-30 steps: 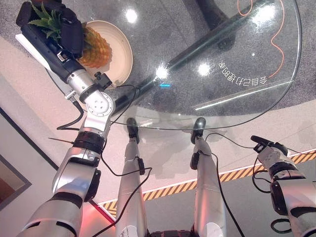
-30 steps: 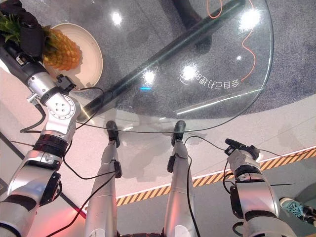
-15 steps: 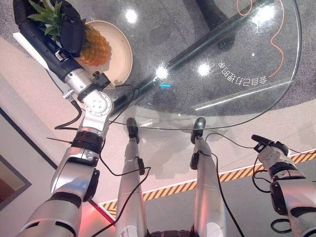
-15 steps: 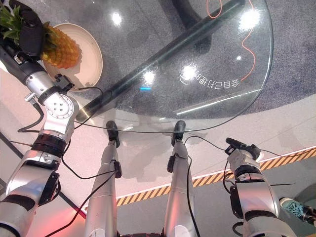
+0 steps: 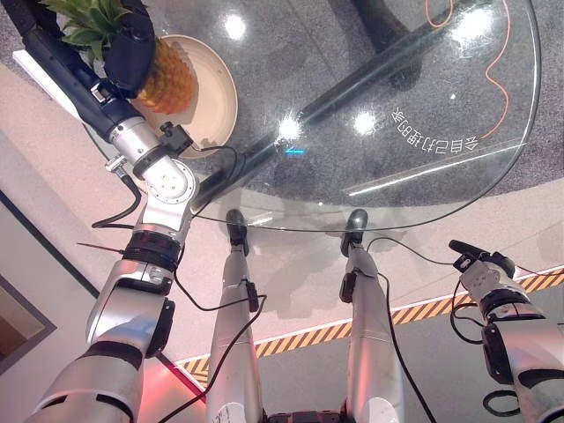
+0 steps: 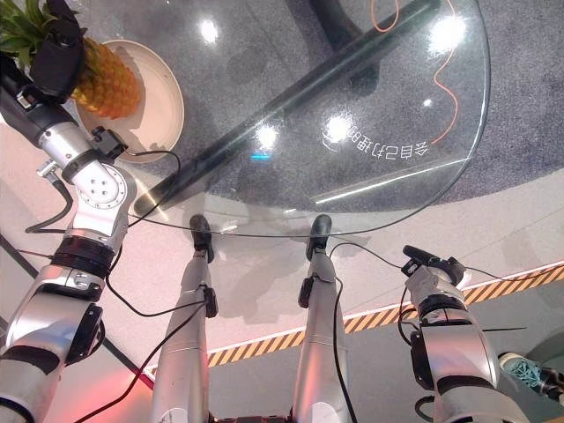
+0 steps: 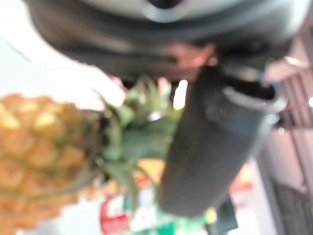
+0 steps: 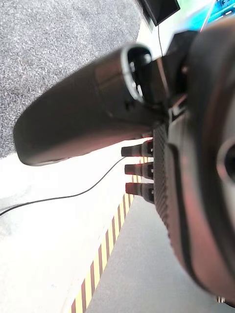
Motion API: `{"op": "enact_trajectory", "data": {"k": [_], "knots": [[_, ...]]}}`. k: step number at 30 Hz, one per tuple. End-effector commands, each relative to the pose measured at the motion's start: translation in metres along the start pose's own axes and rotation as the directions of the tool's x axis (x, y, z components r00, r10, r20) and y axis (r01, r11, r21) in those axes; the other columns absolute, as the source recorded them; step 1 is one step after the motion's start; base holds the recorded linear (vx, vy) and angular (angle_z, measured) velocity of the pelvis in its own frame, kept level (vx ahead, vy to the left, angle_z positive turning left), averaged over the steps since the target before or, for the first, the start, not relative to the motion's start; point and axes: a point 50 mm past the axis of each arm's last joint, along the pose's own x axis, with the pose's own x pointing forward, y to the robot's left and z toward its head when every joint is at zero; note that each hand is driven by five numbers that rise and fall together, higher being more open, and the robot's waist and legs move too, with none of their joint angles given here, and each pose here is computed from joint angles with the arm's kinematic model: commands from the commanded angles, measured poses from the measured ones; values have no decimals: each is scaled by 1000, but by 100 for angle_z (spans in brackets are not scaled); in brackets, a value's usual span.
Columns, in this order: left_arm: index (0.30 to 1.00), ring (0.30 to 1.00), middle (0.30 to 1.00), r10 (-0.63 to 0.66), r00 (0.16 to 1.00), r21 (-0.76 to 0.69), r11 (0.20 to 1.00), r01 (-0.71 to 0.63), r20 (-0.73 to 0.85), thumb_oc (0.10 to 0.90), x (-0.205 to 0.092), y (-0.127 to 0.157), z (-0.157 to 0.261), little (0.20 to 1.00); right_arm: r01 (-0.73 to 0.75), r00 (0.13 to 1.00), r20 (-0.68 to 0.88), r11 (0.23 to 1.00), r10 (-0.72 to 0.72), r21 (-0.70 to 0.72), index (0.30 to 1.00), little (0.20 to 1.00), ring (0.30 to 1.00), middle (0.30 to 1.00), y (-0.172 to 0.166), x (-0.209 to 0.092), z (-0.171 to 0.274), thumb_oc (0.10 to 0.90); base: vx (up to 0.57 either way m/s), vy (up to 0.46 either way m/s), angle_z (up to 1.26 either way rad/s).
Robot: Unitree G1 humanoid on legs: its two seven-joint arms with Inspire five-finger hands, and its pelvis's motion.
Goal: Pick up the fruit to the plate
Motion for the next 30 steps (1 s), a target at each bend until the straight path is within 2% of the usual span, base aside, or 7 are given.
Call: {"op": "enact_trajectory", "data": {"k": [1, 30], "knots": [[900, 900, 900, 16, 974, -150, 989, 19, 226, 800, 28, -9, 42, 900, 136, 991, 15, 989, -136, -49, 900, 900, 900, 900, -31, 10, -7, 800, 0, 0, 0], [900, 900, 900, -50, 965, -167, 981, 96, 256, 800, 5, 0, 42, 900, 153, 988, -1, 988, -153, -21, 900, 900, 900, 900, -38, 12, -13, 800, -1, -1, 0]]}}
